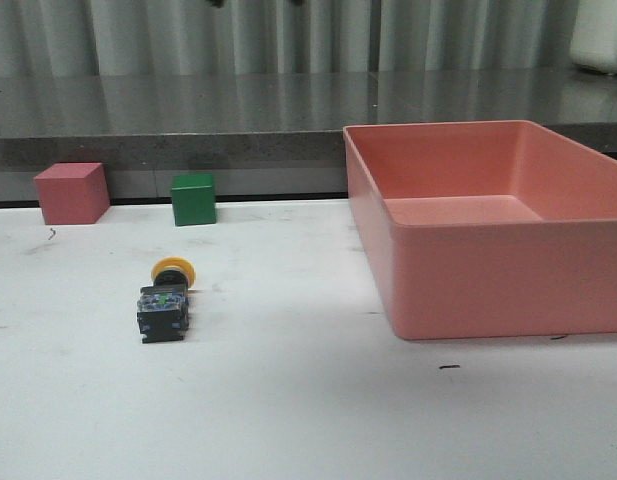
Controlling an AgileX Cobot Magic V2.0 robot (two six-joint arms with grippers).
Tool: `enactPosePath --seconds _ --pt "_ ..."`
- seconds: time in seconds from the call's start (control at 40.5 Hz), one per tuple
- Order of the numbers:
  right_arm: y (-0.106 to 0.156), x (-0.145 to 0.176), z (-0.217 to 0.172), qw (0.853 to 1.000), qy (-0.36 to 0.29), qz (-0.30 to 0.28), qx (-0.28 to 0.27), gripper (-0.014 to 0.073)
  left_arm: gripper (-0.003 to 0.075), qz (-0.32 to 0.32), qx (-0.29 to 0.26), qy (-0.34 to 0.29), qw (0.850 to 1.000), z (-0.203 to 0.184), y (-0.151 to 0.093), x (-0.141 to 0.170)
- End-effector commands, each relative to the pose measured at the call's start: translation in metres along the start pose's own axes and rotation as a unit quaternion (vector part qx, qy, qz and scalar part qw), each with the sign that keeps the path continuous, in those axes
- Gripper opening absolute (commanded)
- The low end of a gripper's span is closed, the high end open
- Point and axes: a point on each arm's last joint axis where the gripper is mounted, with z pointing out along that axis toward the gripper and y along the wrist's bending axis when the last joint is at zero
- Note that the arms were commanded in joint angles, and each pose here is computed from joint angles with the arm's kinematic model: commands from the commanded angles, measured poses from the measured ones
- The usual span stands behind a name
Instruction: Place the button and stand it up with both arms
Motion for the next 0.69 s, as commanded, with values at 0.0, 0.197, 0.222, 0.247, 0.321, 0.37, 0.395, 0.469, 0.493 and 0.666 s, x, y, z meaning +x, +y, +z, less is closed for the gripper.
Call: enactPosePath --seconds 0.0,0.197,0.222,0.247,0.321,0.37,0.395,0.469,0.493,0.666 --pt "-0.008 0.02 -0.05 0.999 -0.044 -0.03 -0.011 0.0499 0.0417 -0.003 0.003 -0.049 0.999 -0.004 -0.001 -0.015" --pt "-0.033 0.073 -0.08 0.993 -0.102 -0.037 -0.043 0.0499 0.0417 -0.003 0.003 -0.049 0.999 -0.004 -0.001 -0.015" --pt "-0.036 0.079 -0.082 0.992 -0.109 -0.033 -0.044 0.0499 0.0417 -0.003 0.003 -0.049 0.999 -0.004 -0.001 -0.015" --pt "-0.04 0.085 -0.085 0.992 -0.118 -0.026 -0.042 0.0499 0.0417 -0.003 0.003 -0.049 0.999 -0.004 -0.001 -0.015" --pt "-0.05 0.107 -0.095 0.989 -0.149 -0.004 -0.021 0.0499 0.0417 -0.003 0.003 -0.049 0.999 -0.004 -0.001 -0.015" --pt "-0.056 0.121 -0.1 0.986 -0.168 0.01 -0.004 0.0499 0.0417 -0.003 0.003 -0.049 0.999 -0.004 -0.001 -0.015" --pt "-0.057 0.13 -0.104 0.984 -0.18 0.016 0.004 0.0499 0.0417 -0.003 0.003 -0.049 0.999 -0.004 -0.001 -0.015" --pt "-0.062 0.15 -0.111 0.978 -0.206 0.034 0.028 0.0499 0.0417 -0.003 0.003 -0.049 0.999 -0.004 -0.001 -0.015" --pt "-0.063 0.159 -0.113 0.975 -0.214 0.039 0.036 0.0499 0.0417 -0.003 0.003 -0.049 0.999 -0.004 -0.001 -0.015" --pt "-0.057 0.204 -0.118 0.97 -0.23 0.053 0.055 0.0499 0.0417 -0.003 0.003 -0.049 0.999 -0.004 -0.001 -0.015"
